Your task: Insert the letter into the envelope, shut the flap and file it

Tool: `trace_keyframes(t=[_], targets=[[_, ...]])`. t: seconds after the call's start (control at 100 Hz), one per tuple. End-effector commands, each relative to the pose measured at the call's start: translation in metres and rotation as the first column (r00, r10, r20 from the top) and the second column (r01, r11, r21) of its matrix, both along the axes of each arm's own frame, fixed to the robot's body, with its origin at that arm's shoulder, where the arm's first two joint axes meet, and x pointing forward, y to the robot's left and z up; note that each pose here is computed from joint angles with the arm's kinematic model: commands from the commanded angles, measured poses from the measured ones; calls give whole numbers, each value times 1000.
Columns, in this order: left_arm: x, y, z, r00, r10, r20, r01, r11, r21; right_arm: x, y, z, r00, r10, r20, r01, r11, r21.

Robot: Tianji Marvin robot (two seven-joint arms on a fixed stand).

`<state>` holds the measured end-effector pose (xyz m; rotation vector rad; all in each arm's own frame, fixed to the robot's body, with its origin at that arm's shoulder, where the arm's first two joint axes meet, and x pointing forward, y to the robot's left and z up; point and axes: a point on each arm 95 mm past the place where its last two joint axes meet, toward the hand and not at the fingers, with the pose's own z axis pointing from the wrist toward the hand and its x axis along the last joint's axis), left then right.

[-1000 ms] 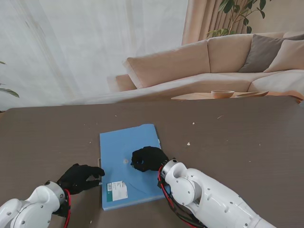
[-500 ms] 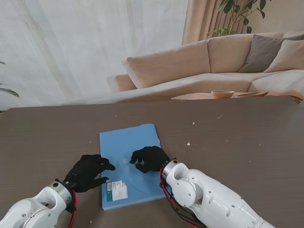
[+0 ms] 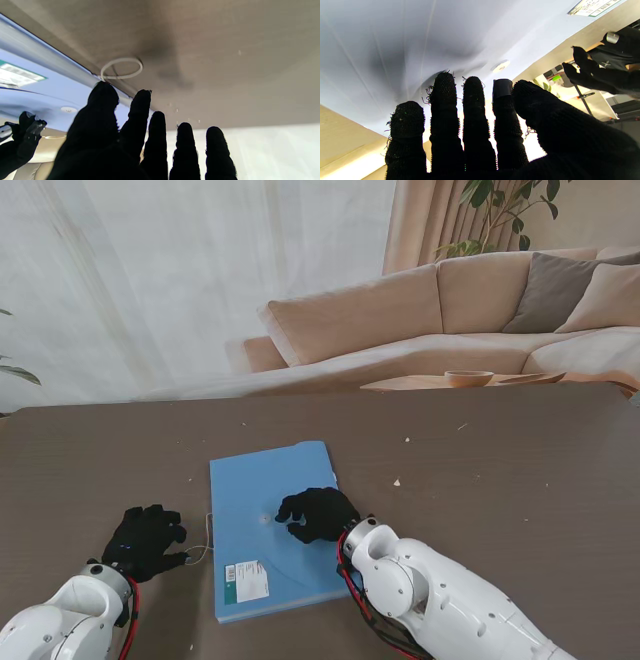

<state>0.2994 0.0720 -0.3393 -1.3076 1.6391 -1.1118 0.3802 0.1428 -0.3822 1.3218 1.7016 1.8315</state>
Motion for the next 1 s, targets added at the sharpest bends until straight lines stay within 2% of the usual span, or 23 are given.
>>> trace_keyframes(t=[0.0, 0.21, 0.4, 0.52, 0.64, 0.76, 0.99], targets=[[-3, -1, -7, 998, 5, -58, -6, 1000, -23, -3, 1, -5, 1000, 6, -17, -6, 1000, -9], [-2, -5, -17, 988, 12, -154, -23, 998, -65, -2, 1, -4, 1000, 3, -10, -4, 1000, -9], [-3, -9, -22, 970, 17, -242, -57, 985, -160, -2, 1, -5, 1000, 5, -9, -5, 1000, -10], [-3, -13, -23, 961, 6, -278, -56, 983, -172, -1, 2, -5, 1000, 7, -9, -7, 1000, -9], [-3, -16, -23, 956, -8, -292, -35, 989, -141, 0, 2, -5, 1000, 9, -10, -9, 1000, -8], [-2, -18, -24, 962, -11, -273, -21, 993, -113, -1, 2, -5, 1000, 9, -12, -9, 1000, -9], [-2, -18, -21, 969, -5, -245, -31, 989, -143, -1, 0, -6, 1000, 3, -13, -3, 1000, -9]])
